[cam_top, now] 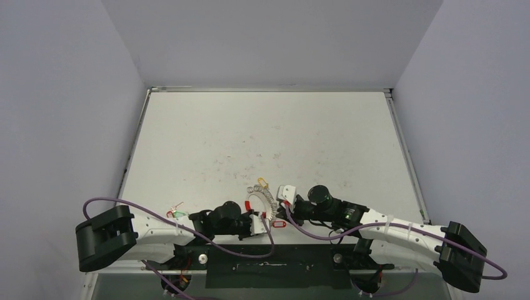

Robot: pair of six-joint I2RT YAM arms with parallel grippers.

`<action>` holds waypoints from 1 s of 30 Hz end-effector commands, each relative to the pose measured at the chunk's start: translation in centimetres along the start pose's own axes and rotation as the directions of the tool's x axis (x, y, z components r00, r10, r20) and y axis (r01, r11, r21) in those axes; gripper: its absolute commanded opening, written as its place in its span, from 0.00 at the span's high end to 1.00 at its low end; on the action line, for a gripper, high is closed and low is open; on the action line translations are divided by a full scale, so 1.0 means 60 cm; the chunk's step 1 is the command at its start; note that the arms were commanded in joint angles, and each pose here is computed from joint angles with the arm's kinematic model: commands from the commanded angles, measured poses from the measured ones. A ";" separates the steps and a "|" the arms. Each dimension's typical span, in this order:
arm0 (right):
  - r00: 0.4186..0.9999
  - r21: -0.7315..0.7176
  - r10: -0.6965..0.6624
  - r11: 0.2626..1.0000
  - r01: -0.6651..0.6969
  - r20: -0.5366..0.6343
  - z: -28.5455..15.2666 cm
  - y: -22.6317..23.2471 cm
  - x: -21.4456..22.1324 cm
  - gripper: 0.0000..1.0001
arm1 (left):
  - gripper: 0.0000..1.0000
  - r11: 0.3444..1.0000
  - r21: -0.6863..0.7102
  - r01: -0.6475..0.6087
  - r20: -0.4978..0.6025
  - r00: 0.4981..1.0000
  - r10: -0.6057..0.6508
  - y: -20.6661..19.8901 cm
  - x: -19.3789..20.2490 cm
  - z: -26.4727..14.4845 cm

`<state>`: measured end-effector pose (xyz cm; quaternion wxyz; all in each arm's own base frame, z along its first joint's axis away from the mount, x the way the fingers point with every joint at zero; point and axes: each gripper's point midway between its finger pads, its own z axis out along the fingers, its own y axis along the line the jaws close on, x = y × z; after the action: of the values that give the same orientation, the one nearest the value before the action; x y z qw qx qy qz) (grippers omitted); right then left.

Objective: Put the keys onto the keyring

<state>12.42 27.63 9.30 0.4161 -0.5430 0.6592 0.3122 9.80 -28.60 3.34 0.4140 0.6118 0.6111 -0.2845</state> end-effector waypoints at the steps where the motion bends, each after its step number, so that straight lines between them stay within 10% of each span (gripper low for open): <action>1: 0.998 -0.007 -0.017 1.000 0.018 0.068 0.005 0.001 -0.041 0.80 | 0.80 0.999 0.006 -0.038 0.051 0.998 0.038 0.004 -0.031 0.012; 30: 0.999 0.005 -0.006 1.000 0.006 0.036 0.020 0.004 -0.025 0.79 | 0.77 0.997 -0.062 -0.039 0.048 0.998 0.042 0.022 -0.041 0.006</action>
<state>11.70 27.96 7.87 0.3940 -0.5519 0.6677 0.3071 11.47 -28.19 3.95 0.4368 0.6014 0.6251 -0.2384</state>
